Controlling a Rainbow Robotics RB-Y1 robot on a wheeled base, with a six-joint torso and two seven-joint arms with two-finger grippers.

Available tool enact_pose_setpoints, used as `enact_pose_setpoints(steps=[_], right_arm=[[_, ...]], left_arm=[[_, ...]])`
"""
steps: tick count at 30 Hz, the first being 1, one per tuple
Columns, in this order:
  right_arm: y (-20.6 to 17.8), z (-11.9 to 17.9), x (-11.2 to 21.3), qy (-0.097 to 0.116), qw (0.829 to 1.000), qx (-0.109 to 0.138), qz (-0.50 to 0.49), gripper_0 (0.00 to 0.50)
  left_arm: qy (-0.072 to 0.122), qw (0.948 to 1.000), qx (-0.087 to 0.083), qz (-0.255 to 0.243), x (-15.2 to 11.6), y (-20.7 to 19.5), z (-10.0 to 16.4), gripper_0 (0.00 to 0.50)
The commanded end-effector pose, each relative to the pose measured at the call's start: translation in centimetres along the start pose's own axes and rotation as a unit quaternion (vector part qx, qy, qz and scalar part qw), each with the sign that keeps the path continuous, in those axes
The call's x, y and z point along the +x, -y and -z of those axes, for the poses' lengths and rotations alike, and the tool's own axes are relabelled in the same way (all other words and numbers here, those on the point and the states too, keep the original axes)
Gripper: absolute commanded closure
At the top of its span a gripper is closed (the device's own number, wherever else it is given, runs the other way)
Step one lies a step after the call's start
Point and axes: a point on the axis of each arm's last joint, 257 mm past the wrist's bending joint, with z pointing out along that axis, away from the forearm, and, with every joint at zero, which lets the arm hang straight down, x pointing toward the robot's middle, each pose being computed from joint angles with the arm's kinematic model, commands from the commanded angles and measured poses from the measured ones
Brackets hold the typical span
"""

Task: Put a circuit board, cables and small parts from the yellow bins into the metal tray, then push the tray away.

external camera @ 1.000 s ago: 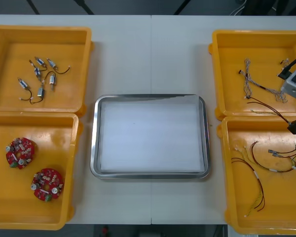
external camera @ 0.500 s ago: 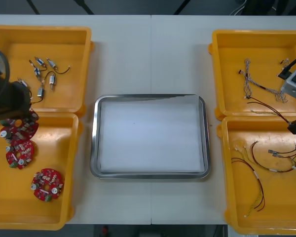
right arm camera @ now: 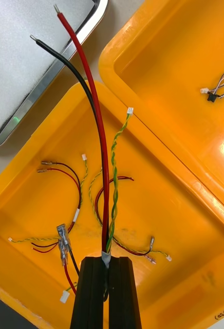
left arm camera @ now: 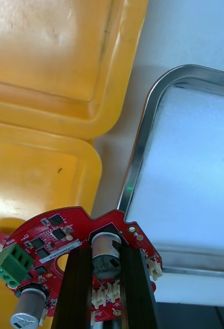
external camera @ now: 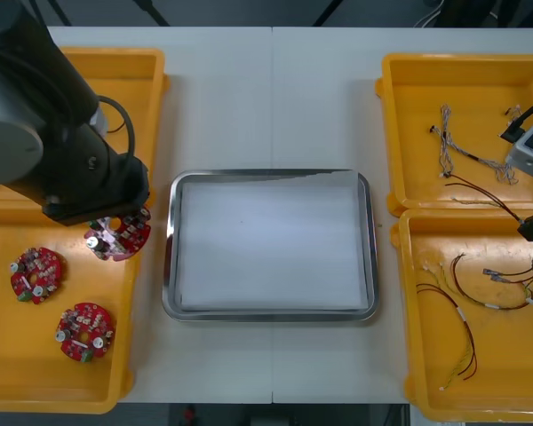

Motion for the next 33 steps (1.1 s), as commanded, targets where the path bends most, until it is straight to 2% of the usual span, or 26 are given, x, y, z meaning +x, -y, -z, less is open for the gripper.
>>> enact_pose_setpoints(steps=[1,6,13,22,26,33], right_arm=[[0.7,1.0,-0.4,-0.002,1.0,0.024,0.019,0.5],[0.7,1.0,-0.4,-0.002,1.0,0.024,0.019,0.5],[0.7,1.0,-0.4,-0.002,1.0,0.024,0.019,0.5],[0.7,1.0,-0.4,-0.002,1.0,0.024,0.019,0.5],[0.7,1.0,-0.4,-0.002,1.0,0.024,0.019,0.5],[0.7,1.0,-0.4,-0.002,1.0,0.024,0.019,0.5]], left_arm=[[0.021,0.9991,0.014,0.035,1.2,4.2,0.3,0.5],[0.031,0.9982,0.016,0.048,2.2,6.2,-0.9,0.5],[0.02,0.9984,0.011,0.053,3.9,8.4,-3.3,0.5],[0.031,0.9977,-0.009,0.06,4.6,10.4,-6.8,0.5],[0.024,0.9977,-0.015,0.062,5.4,10.8,-8.0,0.5],[0.032,0.9974,-0.009,0.064,5.9,12.0,-9.0,0.5]])
